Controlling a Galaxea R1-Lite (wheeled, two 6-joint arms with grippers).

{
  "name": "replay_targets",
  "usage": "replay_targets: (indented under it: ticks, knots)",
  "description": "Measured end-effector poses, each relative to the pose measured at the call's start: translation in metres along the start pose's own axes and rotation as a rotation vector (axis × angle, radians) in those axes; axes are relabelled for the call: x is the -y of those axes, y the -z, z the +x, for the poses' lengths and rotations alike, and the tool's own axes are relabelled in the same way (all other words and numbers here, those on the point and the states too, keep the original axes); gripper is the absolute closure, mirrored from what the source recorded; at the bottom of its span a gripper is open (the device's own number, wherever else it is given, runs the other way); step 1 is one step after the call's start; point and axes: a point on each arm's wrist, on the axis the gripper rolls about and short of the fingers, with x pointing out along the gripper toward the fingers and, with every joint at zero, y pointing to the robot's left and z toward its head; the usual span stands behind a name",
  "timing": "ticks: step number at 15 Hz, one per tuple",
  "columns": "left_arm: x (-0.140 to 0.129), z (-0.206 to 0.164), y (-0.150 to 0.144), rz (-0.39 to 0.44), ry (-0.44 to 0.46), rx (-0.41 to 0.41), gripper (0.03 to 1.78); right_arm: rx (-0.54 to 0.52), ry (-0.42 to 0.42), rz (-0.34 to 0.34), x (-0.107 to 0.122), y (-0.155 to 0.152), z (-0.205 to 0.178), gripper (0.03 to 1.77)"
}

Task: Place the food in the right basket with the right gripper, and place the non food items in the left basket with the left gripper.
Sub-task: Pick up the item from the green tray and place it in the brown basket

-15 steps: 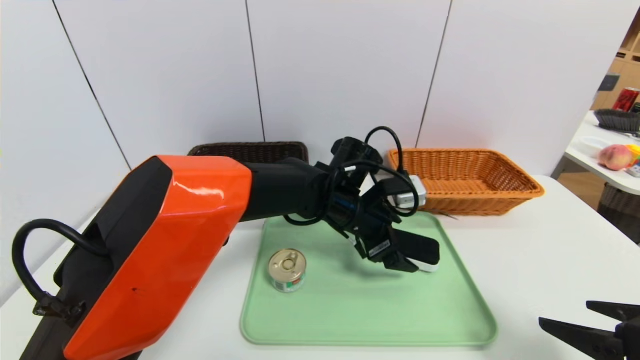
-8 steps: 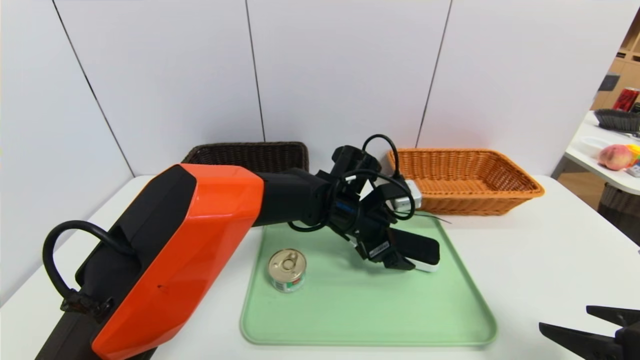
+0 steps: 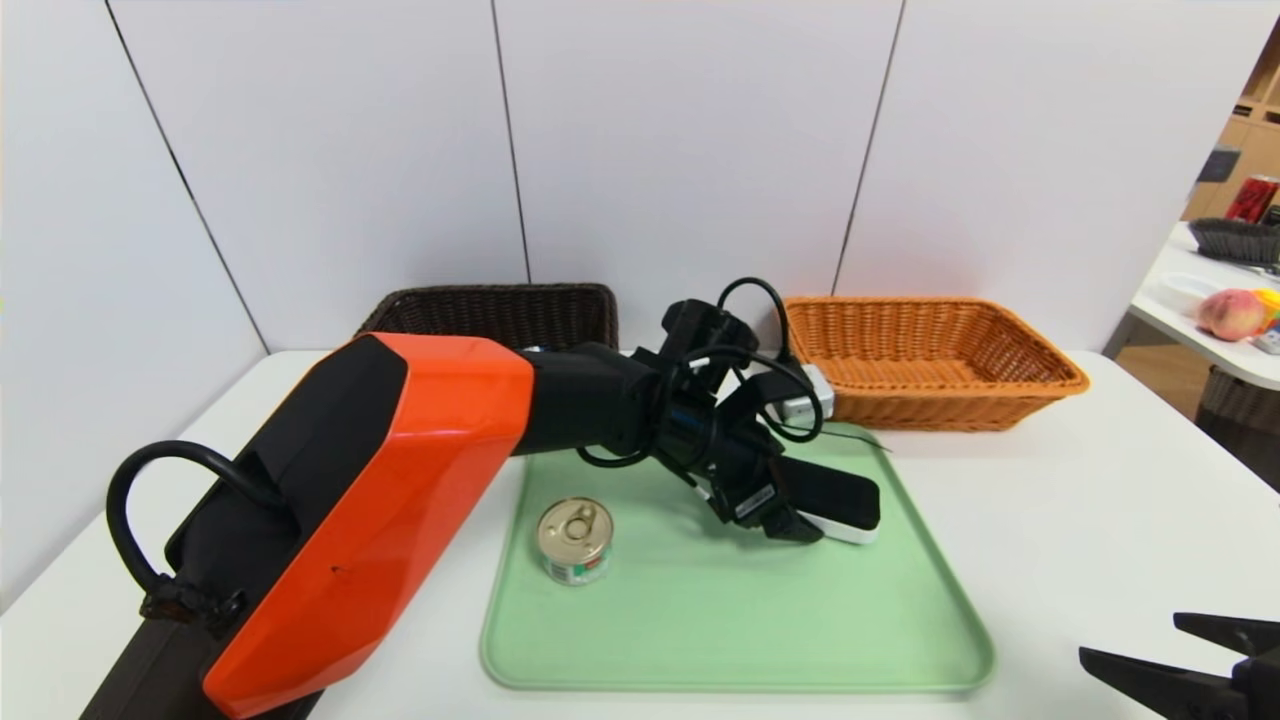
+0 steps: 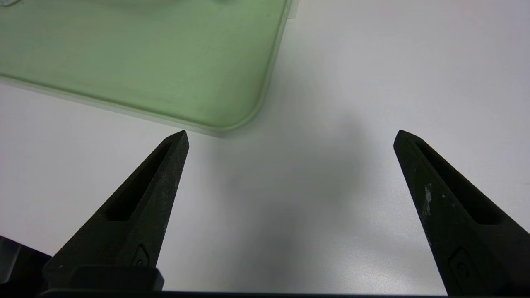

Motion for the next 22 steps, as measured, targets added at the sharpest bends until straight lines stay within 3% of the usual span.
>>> replay_targets:
  ticks: [4, 22]
  knots:
    - [-0.0009, -0.0018, -0.0023, -0.075, -0.004, 0.008, 0.12, 0.002, 0.0, -0.001, -0.0002, 0.0006, -0.0007, 0.09]
    - [-0.0008, 0.0047, 0.0017, -0.079, 0.004, 0.008, 0.12, 0.006, -0.001, -0.002, -0.0004, 0.0011, -0.0014, 0.09]
